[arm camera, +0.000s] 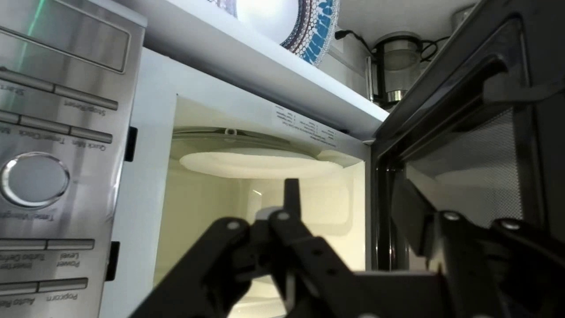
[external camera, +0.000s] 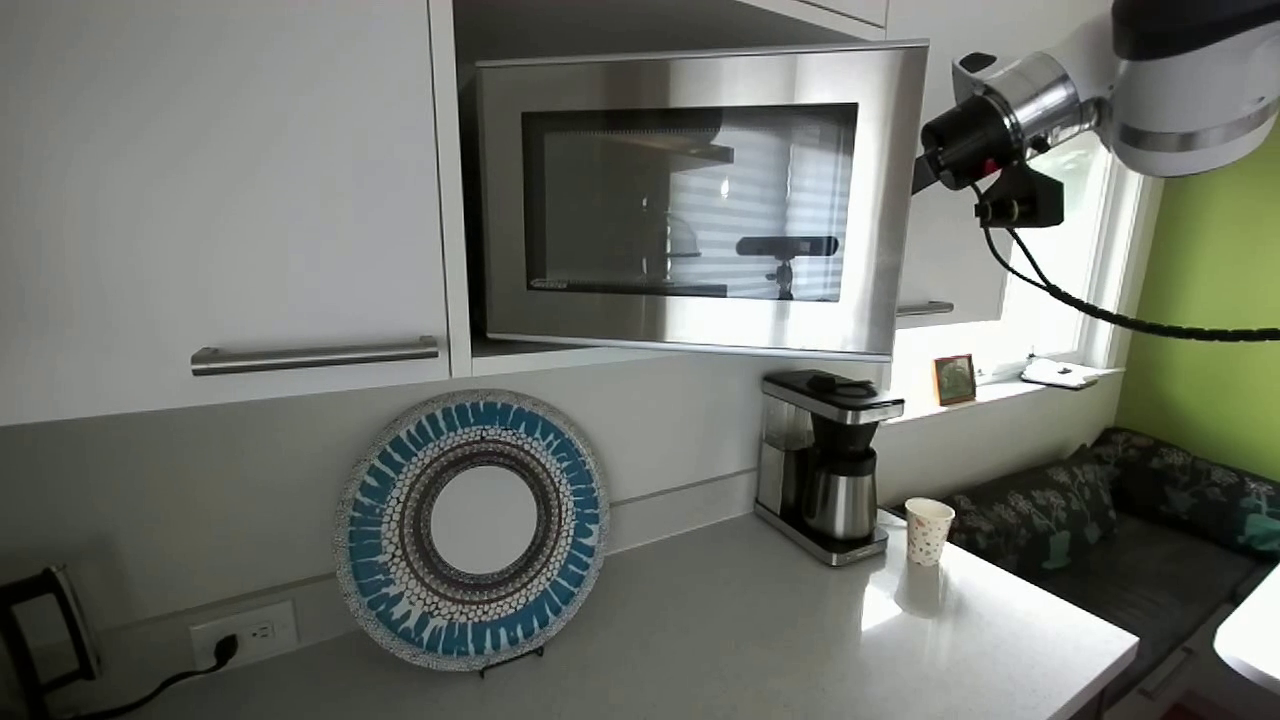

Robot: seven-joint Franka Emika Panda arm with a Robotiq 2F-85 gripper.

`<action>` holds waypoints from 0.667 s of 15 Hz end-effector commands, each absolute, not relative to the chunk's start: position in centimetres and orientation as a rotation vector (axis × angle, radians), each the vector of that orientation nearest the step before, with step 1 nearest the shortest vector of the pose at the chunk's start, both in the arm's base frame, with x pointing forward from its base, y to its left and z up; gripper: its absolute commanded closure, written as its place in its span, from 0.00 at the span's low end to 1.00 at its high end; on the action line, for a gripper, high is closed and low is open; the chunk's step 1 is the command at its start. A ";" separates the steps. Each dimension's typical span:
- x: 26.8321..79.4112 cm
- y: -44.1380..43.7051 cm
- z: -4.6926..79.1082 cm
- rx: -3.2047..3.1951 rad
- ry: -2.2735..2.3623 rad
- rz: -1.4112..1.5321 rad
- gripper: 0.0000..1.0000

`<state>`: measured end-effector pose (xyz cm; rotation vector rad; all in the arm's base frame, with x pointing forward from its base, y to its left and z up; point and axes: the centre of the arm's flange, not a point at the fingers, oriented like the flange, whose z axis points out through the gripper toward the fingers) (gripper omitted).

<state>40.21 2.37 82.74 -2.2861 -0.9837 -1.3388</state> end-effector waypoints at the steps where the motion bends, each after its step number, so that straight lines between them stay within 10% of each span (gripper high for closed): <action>1: 39.5 3.3 82.9 -2.202 -1.004 -1.270 0.74; 5: 38.0 3.9 83.4 -2.146 -1.059 -1.131 1.00; 10: 36.4 5.1 84.6 -2.035 -1.140 -1.032 1.00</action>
